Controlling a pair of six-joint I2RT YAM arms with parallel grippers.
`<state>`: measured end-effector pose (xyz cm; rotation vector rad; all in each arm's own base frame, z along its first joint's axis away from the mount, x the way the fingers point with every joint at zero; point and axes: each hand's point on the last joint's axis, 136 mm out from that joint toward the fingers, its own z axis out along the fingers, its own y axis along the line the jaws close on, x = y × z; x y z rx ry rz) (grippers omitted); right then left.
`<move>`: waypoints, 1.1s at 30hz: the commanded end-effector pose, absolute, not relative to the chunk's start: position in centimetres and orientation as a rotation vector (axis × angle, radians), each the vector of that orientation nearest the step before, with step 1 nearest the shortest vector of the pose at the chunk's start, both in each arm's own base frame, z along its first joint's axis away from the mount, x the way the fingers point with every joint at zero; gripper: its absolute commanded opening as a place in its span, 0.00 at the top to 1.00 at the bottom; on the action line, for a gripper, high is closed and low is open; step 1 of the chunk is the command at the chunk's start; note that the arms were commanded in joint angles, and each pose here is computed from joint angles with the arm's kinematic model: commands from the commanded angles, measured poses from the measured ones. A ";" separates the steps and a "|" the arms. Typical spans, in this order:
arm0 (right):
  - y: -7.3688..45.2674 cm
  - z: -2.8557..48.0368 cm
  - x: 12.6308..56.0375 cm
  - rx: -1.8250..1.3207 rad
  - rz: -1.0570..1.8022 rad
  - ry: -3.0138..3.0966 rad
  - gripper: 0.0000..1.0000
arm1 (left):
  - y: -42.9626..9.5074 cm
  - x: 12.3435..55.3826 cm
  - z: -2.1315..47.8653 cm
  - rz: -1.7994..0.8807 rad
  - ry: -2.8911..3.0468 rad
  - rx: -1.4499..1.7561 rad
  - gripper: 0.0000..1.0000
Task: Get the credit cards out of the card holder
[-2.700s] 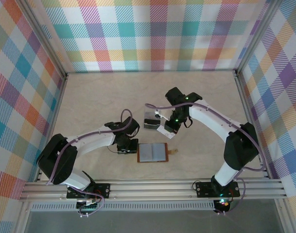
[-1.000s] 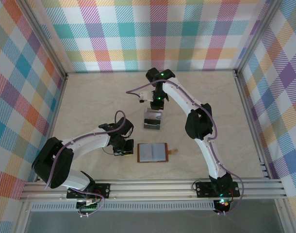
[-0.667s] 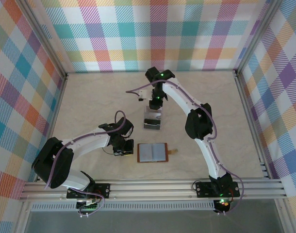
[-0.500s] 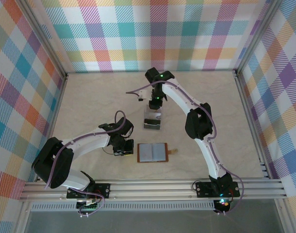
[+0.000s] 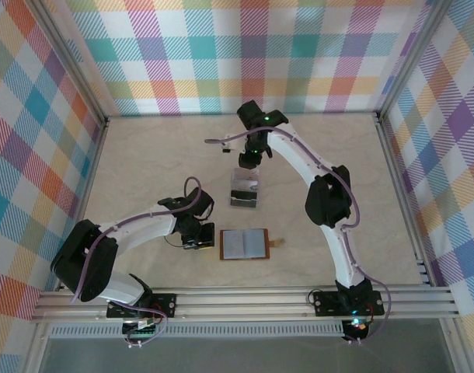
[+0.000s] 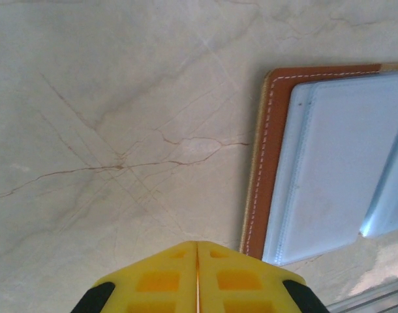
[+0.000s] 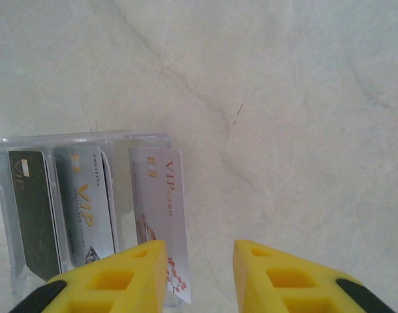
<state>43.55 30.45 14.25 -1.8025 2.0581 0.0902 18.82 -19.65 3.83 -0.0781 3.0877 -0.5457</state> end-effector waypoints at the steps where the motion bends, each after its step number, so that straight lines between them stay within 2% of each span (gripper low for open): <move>1: 31.0 16.3 44.5 -1.664 0.142 2.039 0.65 | -19.7 18.7 4.1 -0.598 3.079 -0.103 0.91; 10: 30.3 13.0 47.1 -1.630 0.009 2.091 0.63 | -19.6 18.5 3.9 -0.600 3.081 -0.104 0.91; 18: 30.5 10.1 46.1 -1.691 0.082 2.136 0.63 | -19.3 18.2 3.7 -0.593 3.084 -0.118 0.91; 28: 30.7 10.0 44.7 -1.712 0.159 2.158 0.61 | -19.4 18.3 3.8 -0.596 3.084 -0.114 0.91; 33: 31.0 13.1 44.9 -1.606 0.180 2.132 0.61 | -19.7 18.6 4.0 -0.609 3.075 -0.111 0.91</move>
